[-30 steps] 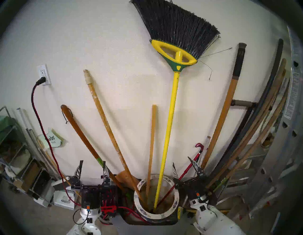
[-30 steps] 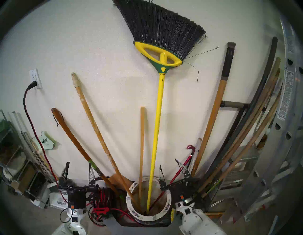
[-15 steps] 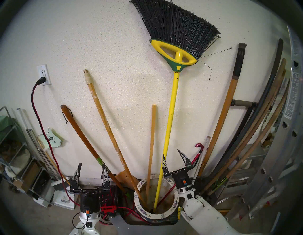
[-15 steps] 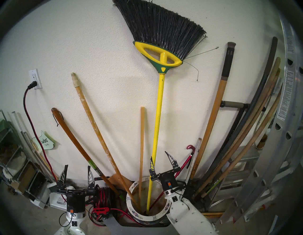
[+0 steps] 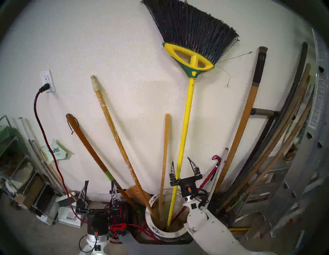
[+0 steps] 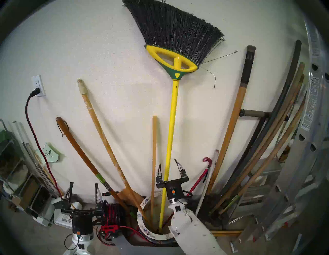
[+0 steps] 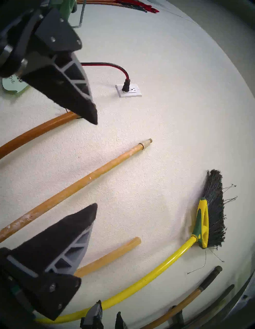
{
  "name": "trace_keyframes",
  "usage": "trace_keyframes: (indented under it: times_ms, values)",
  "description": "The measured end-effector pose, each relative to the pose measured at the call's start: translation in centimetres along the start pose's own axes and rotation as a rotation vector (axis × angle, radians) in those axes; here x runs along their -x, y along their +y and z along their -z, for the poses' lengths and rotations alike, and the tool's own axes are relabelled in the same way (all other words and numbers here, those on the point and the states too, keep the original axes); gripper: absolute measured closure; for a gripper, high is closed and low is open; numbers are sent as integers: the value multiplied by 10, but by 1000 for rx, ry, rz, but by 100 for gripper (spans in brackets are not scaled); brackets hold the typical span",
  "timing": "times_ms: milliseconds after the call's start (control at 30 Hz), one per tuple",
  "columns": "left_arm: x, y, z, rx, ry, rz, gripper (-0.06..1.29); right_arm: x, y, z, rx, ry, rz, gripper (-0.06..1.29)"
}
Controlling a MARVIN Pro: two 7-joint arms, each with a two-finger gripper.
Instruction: Take wooden sticks or brooms out of the pot
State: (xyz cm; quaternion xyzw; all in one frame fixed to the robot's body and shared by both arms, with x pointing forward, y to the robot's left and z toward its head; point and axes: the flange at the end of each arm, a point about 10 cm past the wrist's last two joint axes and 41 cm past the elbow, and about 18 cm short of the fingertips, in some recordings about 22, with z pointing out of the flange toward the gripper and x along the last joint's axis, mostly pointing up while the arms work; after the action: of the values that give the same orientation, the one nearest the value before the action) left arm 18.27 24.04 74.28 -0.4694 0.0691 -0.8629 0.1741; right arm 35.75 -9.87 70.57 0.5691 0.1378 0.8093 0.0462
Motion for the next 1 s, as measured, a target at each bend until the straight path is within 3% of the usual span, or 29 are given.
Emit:
trace_keyframes:
  times_ms: [367, 700, 1000]
  values:
    - [1, 3, 1, -2, -5, -2, -3, 16, 0, -2, 70, -79, 22, 0]
    - [5, 9, -5, -13, -4, 17, -3, 23, -8, -1, 15, -142, -34, 0]
    - [8, 12, -9, -1, -6, 23, -3, 27, -9, 2, 12, -182, -39, 0]
